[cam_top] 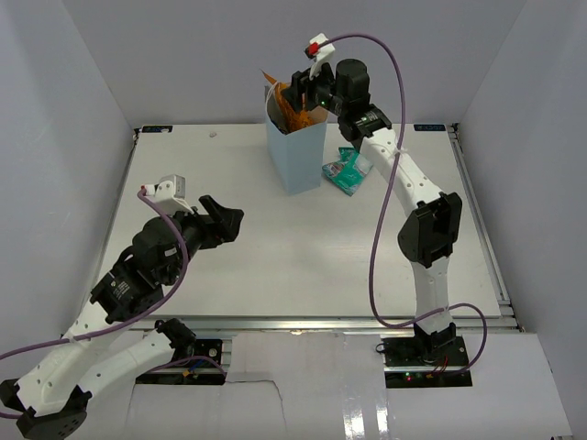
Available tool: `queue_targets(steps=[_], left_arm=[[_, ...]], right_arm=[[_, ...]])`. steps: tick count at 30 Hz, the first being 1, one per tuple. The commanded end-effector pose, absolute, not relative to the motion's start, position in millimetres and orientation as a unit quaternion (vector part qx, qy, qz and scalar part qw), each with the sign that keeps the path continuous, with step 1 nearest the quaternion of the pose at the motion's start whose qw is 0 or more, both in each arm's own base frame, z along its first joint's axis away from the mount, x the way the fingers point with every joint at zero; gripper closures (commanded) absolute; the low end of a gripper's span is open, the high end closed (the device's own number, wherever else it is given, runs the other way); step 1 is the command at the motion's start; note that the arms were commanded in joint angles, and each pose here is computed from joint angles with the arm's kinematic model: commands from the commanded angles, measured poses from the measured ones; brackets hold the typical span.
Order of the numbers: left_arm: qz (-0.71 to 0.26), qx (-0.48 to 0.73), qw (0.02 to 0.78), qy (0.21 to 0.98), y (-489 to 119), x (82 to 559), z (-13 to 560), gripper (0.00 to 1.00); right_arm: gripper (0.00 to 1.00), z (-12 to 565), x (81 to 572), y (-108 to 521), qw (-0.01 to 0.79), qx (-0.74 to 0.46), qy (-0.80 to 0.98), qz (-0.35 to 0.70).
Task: Place the snacks into the paper bag
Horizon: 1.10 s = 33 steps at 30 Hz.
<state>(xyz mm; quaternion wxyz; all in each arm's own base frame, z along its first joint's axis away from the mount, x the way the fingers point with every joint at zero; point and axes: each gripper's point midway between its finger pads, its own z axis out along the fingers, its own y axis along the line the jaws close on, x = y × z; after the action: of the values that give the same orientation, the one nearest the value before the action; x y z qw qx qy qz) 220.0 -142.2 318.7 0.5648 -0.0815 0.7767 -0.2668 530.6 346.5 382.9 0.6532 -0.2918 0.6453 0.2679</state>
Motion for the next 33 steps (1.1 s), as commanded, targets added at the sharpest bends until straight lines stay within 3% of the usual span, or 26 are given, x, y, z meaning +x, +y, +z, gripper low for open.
queue_targets(steps=[1, 6, 8, 9, 10, 17, 23, 33], left_arm=[[-0.282, -0.085, 0.564, 0.771, -144, 218, 323, 0.12], [-0.284, -0.092, 0.562, 0.772, -143, 216, 323, 0.12], [-0.285, -0.094, 0.561, 0.772, -142, 216, 323, 0.12], [-0.283, -0.095, 0.56, 0.773, -142, 216, 322, 0.12], [-0.285, -0.097, 0.558, 0.773, -142, 216, 321, 0.12], [-0.285, -0.101, 0.556, 0.774, -142, 216, 319, 0.12], [-0.281, -0.089, 0.549, 0.782, -149, 220, 316, 0.12], [-0.292, -0.087, 0.548, 0.779, -152, 218, 316, 0.12]], right_arm=[[0.4, 388, 550, 347, 0.674, -0.264, 0.64, 0.257], [0.46, 355, 566, 345, 0.666, -0.27, 0.659, 0.221], [0.69, 349, 569, 343, 0.664, -0.274, 0.661, 0.217], [0.89, 349, 569, 342, 0.665, -0.277, 0.66, 0.217], [0.92, 349, 570, 341, 0.664, -0.277, 0.66, 0.215], [0.92, 319, 579, 332, 0.65, -0.309, 0.677, 0.155], [0.92, 238, 583, 329, 0.568, -0.367, 0.73, 0.098], [0.92, 216, 563, 325, 0.522, -0.405, 0.743, 0.105]])
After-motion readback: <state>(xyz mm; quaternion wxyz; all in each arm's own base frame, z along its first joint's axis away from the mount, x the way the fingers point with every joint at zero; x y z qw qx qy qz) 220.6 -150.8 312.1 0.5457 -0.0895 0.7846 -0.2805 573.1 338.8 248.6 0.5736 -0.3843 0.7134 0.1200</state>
